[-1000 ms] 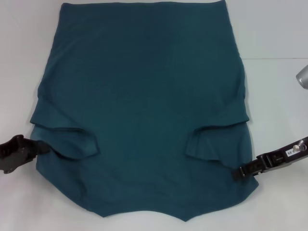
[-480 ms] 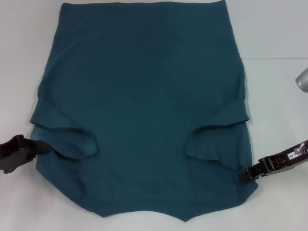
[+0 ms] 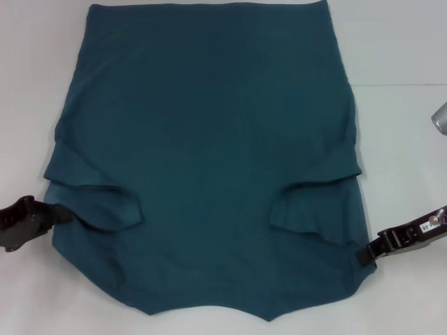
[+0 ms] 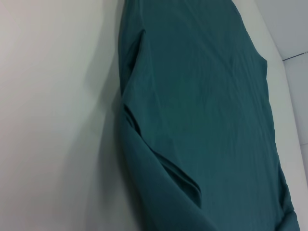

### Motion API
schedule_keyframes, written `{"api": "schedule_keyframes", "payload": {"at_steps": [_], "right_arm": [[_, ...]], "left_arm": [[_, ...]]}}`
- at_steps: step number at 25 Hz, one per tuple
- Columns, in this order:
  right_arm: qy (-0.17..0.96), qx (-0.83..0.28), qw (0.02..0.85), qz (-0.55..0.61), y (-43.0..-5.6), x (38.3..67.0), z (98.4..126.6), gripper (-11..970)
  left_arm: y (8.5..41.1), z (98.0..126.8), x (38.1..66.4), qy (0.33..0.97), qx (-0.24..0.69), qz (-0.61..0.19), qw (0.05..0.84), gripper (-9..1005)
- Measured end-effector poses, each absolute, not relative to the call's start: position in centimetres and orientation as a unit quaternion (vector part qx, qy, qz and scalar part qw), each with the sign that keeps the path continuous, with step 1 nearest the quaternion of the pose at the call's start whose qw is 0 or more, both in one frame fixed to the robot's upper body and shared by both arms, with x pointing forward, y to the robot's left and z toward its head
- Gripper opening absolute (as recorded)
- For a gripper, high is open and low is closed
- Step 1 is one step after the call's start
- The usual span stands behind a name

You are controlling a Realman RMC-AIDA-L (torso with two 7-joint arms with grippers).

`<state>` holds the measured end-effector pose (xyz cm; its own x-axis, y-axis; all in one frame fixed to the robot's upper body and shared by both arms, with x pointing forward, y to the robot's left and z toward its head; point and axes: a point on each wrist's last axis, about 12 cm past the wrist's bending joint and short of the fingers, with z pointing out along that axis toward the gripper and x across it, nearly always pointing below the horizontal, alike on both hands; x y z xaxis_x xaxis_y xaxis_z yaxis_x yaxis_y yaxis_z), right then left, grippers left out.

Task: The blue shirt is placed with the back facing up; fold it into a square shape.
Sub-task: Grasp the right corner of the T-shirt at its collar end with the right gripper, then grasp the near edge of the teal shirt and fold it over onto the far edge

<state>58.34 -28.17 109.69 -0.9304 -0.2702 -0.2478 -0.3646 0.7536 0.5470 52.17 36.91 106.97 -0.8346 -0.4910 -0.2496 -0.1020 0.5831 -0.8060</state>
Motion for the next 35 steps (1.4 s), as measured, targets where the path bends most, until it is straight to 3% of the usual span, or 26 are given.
{"api": "schedule_keyframes", "payload": {"at_steps": [19,24,29,35], "right_arm": [[0.938,-0.147,0.072,0.305,-28.8,58.4,109.8,31],[0.939,-0.144,0.073,0.304,-28.9,58.4,109.8,247],[0.941,-0.139,0.071,0.301,-29.2,58.4,109.9,333],[0.944,-0.127,0.071,0.295,-30.0,58.3,110.0,334]], "left_arm": [[37.0,107.0,52.2,0.860,-0.171,-0.421,0.232,14],[37.0,107.0,52.1,0.860,-0.172,-0.421,0.232,14],[37.0,107.0,52.1,0.860,-0.172,-0.421,0.232,14],[37.0,106.9,52.1,0.860,-0.173,-0.422,0.231,14]]}}
